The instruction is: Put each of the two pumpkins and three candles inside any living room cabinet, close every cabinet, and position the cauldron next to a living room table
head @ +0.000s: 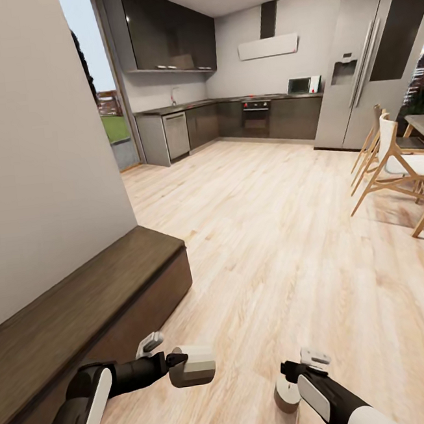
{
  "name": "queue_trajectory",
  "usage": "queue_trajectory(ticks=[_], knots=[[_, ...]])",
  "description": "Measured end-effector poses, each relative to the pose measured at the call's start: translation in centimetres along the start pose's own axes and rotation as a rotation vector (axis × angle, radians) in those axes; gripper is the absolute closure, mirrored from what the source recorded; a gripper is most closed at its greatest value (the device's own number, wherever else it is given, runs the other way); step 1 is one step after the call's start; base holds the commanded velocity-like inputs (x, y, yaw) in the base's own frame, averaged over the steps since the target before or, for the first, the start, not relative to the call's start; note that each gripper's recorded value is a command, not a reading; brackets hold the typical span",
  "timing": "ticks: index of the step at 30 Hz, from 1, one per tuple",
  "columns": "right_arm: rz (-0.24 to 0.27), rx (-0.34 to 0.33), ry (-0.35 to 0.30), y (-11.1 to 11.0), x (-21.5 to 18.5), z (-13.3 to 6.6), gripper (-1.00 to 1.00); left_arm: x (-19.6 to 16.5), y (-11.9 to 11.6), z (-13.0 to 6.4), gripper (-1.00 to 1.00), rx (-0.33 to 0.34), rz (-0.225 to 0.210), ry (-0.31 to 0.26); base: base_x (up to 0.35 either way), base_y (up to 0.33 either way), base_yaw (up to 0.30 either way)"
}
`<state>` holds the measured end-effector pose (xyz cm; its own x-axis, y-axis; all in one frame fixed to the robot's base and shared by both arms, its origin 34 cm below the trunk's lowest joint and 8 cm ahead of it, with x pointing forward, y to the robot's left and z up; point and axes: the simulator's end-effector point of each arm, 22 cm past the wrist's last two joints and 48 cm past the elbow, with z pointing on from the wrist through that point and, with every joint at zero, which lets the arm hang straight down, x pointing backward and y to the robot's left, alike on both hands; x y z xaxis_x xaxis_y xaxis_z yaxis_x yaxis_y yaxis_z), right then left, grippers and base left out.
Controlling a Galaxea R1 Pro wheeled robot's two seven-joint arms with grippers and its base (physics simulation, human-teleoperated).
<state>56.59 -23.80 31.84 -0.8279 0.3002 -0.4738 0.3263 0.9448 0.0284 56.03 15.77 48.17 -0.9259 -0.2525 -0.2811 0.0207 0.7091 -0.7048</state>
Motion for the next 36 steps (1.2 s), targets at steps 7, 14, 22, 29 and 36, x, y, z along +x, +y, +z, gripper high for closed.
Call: queue_trajectory(ticks=[7, 14, 22, 29, 36], knots=[[-0.012, 0.003, 0.039, -0.4, 1.8, 1.2, -1.00, 0.8, 1.1, 0.9, 1.00, 0.000, 0.000, 0.000, 0.000, 0.000, 0.000], [-0.013, 0.002, 0.041, -0.5, 2.9, 2.4, -1.00, 1.5, 2.1, 1.8, 1.00, 0.001, 0.000, 0.000, 0.000, 0.000, 0.000], [-0.011, 0.001, 0.040, -0.6, 4.1, 3.7, -1.00, 2.5, 3.4, 2.7, 1.00, 0.001, 0.000, 0.000, 0.000, 0.000, 0.000], [-0.009, 0.001, 0.036, -0.8, 5.1, 4.9, -1.00, 3.3, 4.4, 3.6, 1.00, 0.001, 0.000, -0.001, 0.000, 0.000, 0.000], [-0.009, 0.001, 0.036, -1.0, 6.3, 6.1, -1.00, 4.1, 5.5, 4.5, 1.00, 0.001, 0.000, -0.001, 0.000, 0.000, 0.000]])
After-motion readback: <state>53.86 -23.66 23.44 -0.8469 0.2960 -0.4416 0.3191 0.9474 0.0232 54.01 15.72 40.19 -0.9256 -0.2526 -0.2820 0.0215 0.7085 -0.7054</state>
